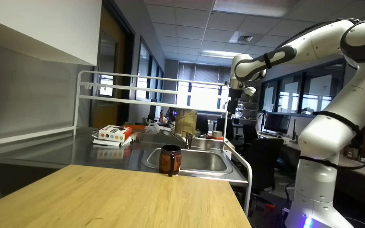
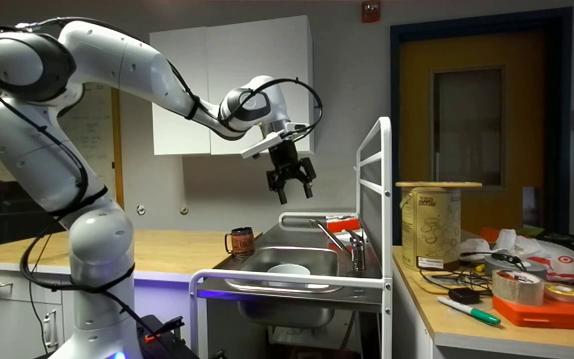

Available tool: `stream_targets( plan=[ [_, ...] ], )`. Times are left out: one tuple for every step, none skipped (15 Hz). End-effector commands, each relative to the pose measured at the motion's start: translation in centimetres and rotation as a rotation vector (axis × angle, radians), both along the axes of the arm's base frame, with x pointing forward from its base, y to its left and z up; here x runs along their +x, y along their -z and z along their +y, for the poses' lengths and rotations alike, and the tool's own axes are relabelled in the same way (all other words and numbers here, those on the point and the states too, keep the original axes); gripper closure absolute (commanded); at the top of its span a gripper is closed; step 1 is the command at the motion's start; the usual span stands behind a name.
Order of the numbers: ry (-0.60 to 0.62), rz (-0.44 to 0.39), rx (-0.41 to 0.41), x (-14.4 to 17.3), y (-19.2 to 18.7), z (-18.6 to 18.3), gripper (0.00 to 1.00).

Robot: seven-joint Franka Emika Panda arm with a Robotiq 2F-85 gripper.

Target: Put the mug in the sink

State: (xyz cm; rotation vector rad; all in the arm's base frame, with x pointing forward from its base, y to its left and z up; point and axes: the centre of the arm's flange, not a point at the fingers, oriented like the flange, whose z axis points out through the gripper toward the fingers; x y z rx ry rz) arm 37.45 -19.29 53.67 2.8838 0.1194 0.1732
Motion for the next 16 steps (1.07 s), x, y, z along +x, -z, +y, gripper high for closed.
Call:
stream_targets(
  plan=[
    [0.0,0.0,0.0,0.0,0.0,0.0,0.0],
    [0.0,0.0,0.0,0.0,0.0,0.0,0.0],
    [0.0,0.0,0.0,0.0,0.0,0.0,0.0],
    [0.0,0.0,0.0,0.0,0.0,0.0,0.0],
    [0.0,0.0,0.0,0.0,0.0,0.0,0.0],
    [0.0,0.0,0.0,0.0,0.0,0.0,0.0],
    [0.001,0.007,0.002,0.4,0.1,0.1,0.0],
    [0.0,0.013,0.002,0.7,0.3,0.1,0.0],
    [0.002,0.023,0.001,1.2,0.5,0.3,0.0],
    [-0.003,0.035,0.004,1.9,0.8,0.6,0.0],
    [-0.006,0.049,0.001,2.6,1.1,1.0,0.0],
    [-0.012,0.067,0.001,3.5,1.7,1.7,0.0],
    [-0.017,0.087,-0.004,4.5,2.2,2.5,0.0],
    [-0.024,0.106,-0.012,5.6,2.8,3.5,0.0],
    [-0.028,0.125,-0.018,6.8,3.4,4.6,0.0],
    [-0.031,0.144,-0.028,8.1,4.1,6.0,0.0]
  ],
)
